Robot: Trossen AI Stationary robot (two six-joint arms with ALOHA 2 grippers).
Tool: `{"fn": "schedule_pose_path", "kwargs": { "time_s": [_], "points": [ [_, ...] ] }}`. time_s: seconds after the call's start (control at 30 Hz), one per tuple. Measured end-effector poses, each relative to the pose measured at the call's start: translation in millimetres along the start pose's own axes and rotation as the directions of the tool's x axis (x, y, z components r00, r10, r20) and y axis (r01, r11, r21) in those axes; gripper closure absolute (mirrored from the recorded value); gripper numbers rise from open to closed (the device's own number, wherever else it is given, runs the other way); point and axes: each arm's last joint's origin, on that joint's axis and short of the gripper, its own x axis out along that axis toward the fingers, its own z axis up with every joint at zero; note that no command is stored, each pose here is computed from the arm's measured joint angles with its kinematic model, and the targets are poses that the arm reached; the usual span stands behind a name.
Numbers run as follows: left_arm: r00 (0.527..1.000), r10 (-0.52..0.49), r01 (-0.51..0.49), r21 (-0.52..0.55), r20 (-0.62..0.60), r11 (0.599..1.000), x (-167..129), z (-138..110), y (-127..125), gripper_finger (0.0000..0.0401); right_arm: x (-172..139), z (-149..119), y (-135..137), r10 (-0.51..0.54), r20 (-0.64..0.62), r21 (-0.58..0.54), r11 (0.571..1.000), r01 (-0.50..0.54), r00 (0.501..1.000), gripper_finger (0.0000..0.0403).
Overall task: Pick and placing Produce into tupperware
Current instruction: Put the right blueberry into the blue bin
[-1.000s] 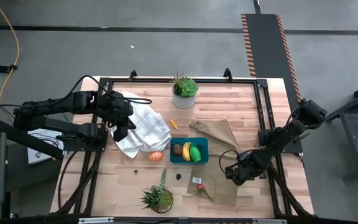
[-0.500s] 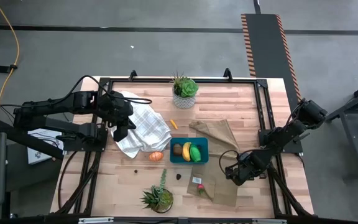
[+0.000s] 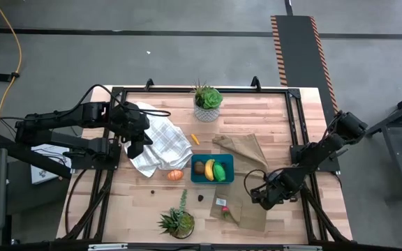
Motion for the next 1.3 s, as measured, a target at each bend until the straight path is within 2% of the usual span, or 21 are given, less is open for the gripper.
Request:
{"fn": "schedule_pose_path", "kwargs": {
  "time_s": [0.4,0.53,0.67,0.93,1.17,1.3],
  "points": [
    [1.000,0.000,0.000,0.000,0.000,1.000,0.0,0.1,-0.1,0.0398,-28.8,-17.2,30.4,0.217,0.038,-0.072,0.974,-0.213,0.976,0.0357],
    [1.000,0.000,0.000,0.000,0.000,1.000,0.0,0.0,0.0,0.0398,-41.5,-17.1,47.1,0.303,0.027,-0.136,0.945,-0.297,0.952,0.0357],
    [1.000,0.000,0.000,0.000,0.000,1.000,0.0,0.0,-0.1,0.0398,-51.4,-11.3,65.2,0.403,0.003,-0.206,0.896,-0.393,0.915,0.0357],
    [1.000,-0.001,0.001,0.000,0.000,1.000,0.1,0.0,0.0,0.0398,-68.1,9.9,97.8,0.589,-0.036,-0.346,0.750,-0.563,0.807,0.0357],
    [1.000,-0.019,0.019,0.000,-0.005,1.000,-0.1,-0.1,-0.6,0.0398,-86.6,28.2,121.5,0.744,-0.055,-0.495,0.558,-0.666,0.665,0.0357],
    [1.000,-0.022,0.022,-0.003,-0.005,1.000,0.0,-0.1,-0.7,0.0398,-98.4,37.8,132.3,0.828,-0.028,-0.584,0.441,-0.681,0.560,0.0357]
  ]
}}
